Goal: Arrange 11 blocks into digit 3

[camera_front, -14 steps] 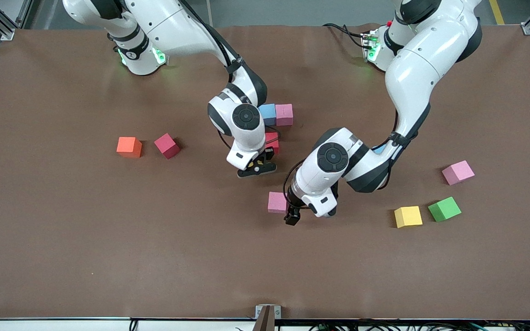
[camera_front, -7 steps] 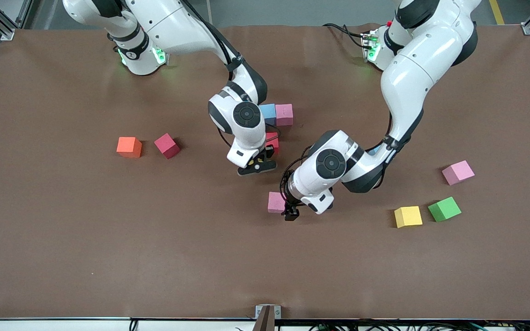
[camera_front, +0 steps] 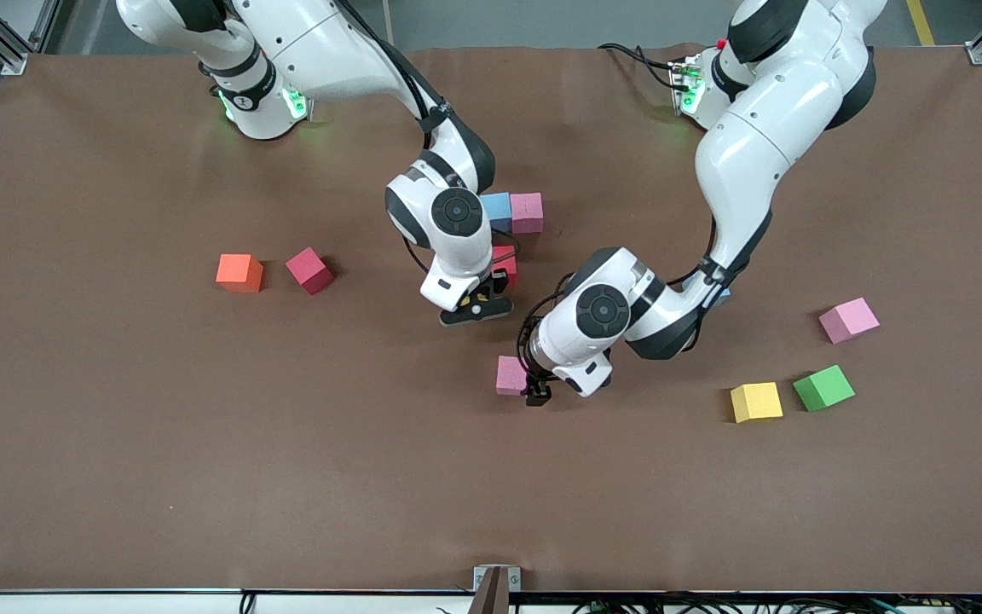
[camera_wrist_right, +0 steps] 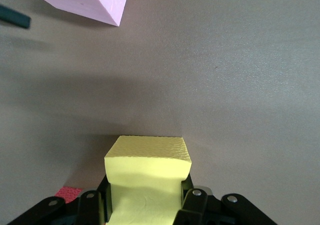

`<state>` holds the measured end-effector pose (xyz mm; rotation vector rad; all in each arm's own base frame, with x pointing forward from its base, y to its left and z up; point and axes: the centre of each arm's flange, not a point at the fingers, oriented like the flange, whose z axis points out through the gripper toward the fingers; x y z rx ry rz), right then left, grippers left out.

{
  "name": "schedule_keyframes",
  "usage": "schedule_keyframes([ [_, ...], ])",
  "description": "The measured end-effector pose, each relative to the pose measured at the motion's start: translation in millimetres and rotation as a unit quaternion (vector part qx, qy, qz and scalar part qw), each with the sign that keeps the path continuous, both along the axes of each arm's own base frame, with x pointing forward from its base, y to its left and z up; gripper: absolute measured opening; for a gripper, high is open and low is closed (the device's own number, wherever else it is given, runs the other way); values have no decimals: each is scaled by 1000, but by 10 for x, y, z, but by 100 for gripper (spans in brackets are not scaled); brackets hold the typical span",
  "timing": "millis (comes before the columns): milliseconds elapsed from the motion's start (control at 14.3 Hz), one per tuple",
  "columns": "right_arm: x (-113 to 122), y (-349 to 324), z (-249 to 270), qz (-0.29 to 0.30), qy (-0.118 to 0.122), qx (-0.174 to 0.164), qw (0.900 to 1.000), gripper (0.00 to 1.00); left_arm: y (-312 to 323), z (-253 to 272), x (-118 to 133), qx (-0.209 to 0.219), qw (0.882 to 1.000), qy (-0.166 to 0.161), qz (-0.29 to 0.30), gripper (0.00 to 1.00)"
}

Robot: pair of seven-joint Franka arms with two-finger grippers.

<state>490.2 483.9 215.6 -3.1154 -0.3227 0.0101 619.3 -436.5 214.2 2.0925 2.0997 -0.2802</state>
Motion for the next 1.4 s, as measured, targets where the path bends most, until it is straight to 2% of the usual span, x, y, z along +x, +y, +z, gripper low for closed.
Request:
schedule_keyframes([
  [419,0,0,1,-1,0,0,1000,53,-22,-101,-36,10,1000,-1,-12,99],
  [489,0,-1,0,-1,0,0,1000,53,-24,-114,-37,10,1000,-2,-13,96],
  [558,2,-2,1,-1,0,0,1000,53,-25,-120,-33,8,1000,-4,-13,87],
  [628,6,-6,1,-1,0,0,1000,58,-26,-121,-27,7,1000,-6,-12,75],
  [698,13,-13,1,-2,-1,-1,1000,67,-24,-118,-22,6,1000,-7,-12,65],
  [768,19,-19,1,-3,-1,-1,1000,77,-25,-109,-15,5,1000,-8,-13,60],
  [907,24,-23,3,-3,-1,-1,1000,97,-8,-91,12,5,1000,-11,-12,59],
  [1047,25,-23,9,-3,-2,-1,1000,100,96,-14,122,3,1000,-18,-5,54],
  [1186,33,-23,26,-3,-3,0,1000,100,243,143,236,5,1000,-27,-2,54],
  [1396,115,-52,255,-8,-10,5,1000,100,281,315,146,31,999,-13,-20,53],
])
